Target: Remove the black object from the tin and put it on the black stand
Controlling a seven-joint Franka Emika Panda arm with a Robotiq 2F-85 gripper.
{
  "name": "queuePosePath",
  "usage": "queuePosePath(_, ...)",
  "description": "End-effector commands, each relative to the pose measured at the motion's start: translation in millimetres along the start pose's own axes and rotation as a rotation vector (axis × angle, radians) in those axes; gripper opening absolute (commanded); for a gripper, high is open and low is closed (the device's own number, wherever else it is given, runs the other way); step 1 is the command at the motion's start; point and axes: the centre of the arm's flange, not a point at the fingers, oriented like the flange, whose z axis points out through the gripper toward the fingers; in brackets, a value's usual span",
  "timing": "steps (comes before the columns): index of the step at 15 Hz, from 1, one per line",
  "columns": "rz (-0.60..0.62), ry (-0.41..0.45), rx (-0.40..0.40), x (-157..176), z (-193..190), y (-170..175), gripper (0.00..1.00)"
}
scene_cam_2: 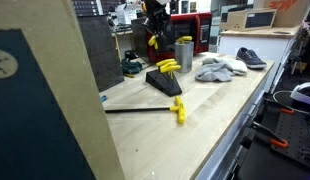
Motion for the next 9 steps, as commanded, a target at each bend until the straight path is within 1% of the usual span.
queuePosePath(1, 0.013, 0.018, 0.042, -4.1, -2.5, -9.5, 0.0)
queuePosePath(9, -0.012, 0.007, 0.146, -7.2, -12.2, -15.5, 0.0)
